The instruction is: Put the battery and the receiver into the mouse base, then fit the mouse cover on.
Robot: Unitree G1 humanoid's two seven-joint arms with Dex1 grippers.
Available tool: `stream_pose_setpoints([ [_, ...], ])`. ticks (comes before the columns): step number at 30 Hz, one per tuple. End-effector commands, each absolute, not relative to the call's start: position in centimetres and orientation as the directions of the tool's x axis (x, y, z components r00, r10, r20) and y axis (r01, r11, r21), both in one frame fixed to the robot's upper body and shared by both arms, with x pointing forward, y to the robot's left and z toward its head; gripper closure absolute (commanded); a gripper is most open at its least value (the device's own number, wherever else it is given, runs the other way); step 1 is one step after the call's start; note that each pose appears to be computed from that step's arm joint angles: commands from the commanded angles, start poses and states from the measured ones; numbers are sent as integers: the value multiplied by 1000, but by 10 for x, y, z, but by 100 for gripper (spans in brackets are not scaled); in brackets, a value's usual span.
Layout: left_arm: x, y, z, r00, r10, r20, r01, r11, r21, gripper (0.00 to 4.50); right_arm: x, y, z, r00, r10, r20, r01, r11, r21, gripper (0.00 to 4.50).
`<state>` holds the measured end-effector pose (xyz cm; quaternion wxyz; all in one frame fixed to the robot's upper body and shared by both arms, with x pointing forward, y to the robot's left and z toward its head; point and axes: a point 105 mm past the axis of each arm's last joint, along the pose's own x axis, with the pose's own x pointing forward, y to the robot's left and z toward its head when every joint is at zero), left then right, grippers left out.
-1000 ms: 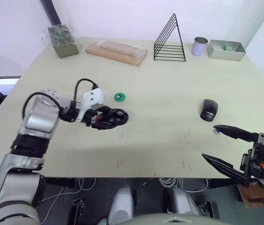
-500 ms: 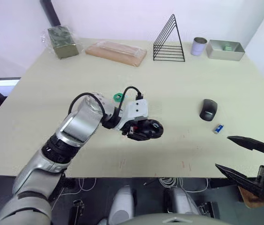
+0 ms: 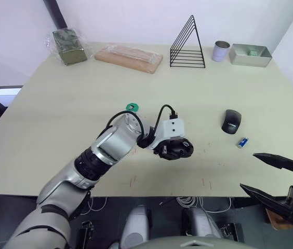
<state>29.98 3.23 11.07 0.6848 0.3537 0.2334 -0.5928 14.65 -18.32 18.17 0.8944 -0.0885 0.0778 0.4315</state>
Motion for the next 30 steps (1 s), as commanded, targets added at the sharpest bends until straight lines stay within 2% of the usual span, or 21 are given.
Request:
stream_pose_setpoints([
  [1,304,25,112,223,-641,-735,966,46,253,157,142,-180,185,619,755,-216,-784,610,-112,0],
  [8,305,24,93,211,-598,-773,972,42,232,157,141,-181,179,650,721,-242,-755,648,-98,0],
  [16,306,26,89,194,-593,-781,977,42,211,157,143,-179,178,685,690,-233,-721,688,-84,0],
  [19,307,24,90,199,-597,-777,976,46,214,157,154,-190,170,789,559,-256,-598,793,-111,0],
  [22,306,23,91,195,-603,-774,977,54,204,157,169,-192,174,869,456,-192,-480,871,-102,0],
  [23,305,22,92,194,-603,-774,978,54,203,157,178,-204,164,911,331,-247,-371,919,-137,0],
  [25,304,22,92,192,-604,-774,978,53,201,157,187,-214,155,936,195,-293,-254,951,-178,0],
  [27,305,23,93,191,-602,-775,979,58,196,157,202,-225,143,949,60,-309,-89,993,-81,0],
  [30,308,28,90,199,-589,-783,978,70,195,157,223,-230,136,953,-60,-297,56,998,-20,0],
])
